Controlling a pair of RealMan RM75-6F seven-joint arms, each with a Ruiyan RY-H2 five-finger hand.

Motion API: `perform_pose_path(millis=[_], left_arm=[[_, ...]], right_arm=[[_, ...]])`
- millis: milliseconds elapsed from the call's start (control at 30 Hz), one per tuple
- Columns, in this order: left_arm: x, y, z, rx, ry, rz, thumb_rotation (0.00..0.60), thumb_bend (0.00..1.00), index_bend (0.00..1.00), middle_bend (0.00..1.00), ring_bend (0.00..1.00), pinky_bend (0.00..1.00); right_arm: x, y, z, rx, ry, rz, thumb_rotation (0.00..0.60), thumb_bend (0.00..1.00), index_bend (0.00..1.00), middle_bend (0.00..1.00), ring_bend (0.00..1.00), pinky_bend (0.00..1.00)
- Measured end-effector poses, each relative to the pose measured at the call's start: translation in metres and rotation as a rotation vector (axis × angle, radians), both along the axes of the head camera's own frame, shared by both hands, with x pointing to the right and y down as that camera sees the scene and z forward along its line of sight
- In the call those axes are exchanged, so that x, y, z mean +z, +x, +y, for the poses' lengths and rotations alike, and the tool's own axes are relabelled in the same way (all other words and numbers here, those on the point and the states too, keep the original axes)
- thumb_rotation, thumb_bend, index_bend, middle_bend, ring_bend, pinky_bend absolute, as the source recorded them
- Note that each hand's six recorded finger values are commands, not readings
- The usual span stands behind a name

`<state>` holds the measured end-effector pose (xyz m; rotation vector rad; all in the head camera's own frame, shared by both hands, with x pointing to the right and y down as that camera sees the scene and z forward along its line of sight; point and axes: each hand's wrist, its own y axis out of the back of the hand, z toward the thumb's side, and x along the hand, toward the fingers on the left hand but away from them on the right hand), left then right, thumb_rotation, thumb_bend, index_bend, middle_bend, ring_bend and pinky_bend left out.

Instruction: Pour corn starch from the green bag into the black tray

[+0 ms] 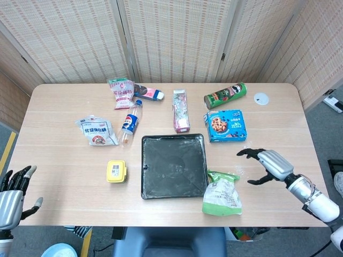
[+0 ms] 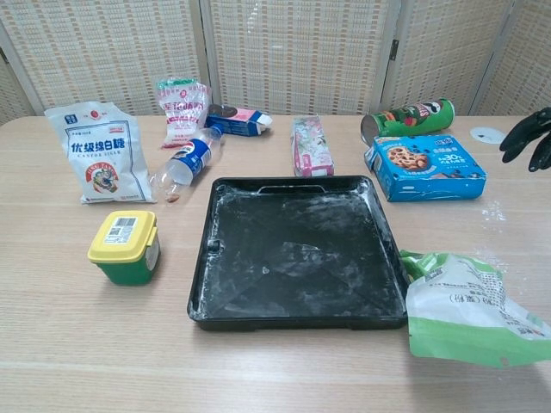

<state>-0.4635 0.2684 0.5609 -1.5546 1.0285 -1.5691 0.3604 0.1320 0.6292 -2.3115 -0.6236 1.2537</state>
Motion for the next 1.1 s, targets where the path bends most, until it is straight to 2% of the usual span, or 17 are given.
perform_pose_path(millis=[300, 467, 667, 767, 1100], left_arm=[[-0.004, -0.002, 0.002, -0.008, -0.001, -0.012, 0.6, 0.35, 0.11, 0.12, 0.15, 0.0], [-0.005, -0.003, 0.003, -0.013, -0.005, -0.016, 0.6, 0.35, 0.11, 0.12, 0.15, 0.0], [-0.007, -0.002, 0.003, -0.013, -0.003, -0.018, 0.6, 0.35, 0.11, 0.12, 0.15, 0.0], [-0.007, -0.002, 0.005, -0.016, -0.006, -0.016, 0.6, 0.35, 0.11, 0.12, 0.15, 0.0], [-0.005, -0.003, 0.007, -0.027, -0.018, -0.026, 0.6, 0.35, 0.11, 0.12, 0.16, 0.0]], right_arm=[[0.025, -0.033, 0.004, -0.289, 0.094, 0.139, 0.6, 0.18, 0.01, 0.09, 0.19, 0.24], [0.042, -0.061, 0.016, -0.464, 0.149, 0.159, 0.6, 0.18, 0.0, 0.05, 0.17, 0.24], [0.049, -0.074, 0.021, -0.639, 0.201, 0.189, 0.6, 0.17, 0.0, 0.04, 0.14, 0.22], [0.051, -0.075, 0.02, -0.704, 0.227, 0.209, 0.6, 0.17, 0.0, 0.04, 0.14, 0.22], [0.064, -0.068, 0.026, -0.812, 0.253, 0.248, 0.6, 0.16, 0.0, 0.04, 0.14, 0.22]])
